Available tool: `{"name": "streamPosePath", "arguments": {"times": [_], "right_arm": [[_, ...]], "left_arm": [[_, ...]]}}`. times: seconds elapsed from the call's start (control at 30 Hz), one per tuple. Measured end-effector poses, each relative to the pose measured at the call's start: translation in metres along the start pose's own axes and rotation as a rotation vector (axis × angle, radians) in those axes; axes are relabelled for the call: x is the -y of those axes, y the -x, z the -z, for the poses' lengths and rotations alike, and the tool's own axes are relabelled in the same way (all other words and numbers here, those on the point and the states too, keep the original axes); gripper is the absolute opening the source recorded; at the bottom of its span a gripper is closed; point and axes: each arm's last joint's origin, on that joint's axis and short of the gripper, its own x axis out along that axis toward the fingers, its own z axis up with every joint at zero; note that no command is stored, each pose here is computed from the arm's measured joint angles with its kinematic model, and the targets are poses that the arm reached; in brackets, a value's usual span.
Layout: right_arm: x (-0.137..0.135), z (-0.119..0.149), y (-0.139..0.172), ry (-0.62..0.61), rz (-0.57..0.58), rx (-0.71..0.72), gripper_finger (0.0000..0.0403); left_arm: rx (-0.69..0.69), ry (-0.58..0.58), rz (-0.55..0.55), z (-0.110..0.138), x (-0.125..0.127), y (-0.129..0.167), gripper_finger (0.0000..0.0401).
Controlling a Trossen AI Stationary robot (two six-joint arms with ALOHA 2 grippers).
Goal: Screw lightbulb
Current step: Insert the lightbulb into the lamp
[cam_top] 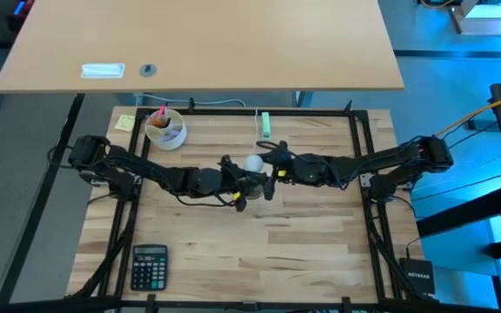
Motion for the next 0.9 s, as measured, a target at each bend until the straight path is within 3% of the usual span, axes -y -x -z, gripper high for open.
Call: {"name": "streamPosePath", "arguments": {"times": [0.17, 0.57, 0.9], "right_arm": [[-0.002, -0.002, 0.000, 0.053, -0.083, 0.005, 0.0274], [-0.001, 0.002, 0.000, 0.058, -0.101, -0.029, 0.0368], [0.002, -0.012, 0.023, 0.119, -0.124, -0.060, 0.0372]], "left_arm": [[-0.015, -0.014, -0.006, 0.002, 0.000, 0.000, 0.0164], [0.002, -0.034, -0.005, -0.004, 0.000, 0.002, 0.0164], [0.000, -0.057, 0.017, -0.005, 0.004, 0.007, 0.0164]]}}
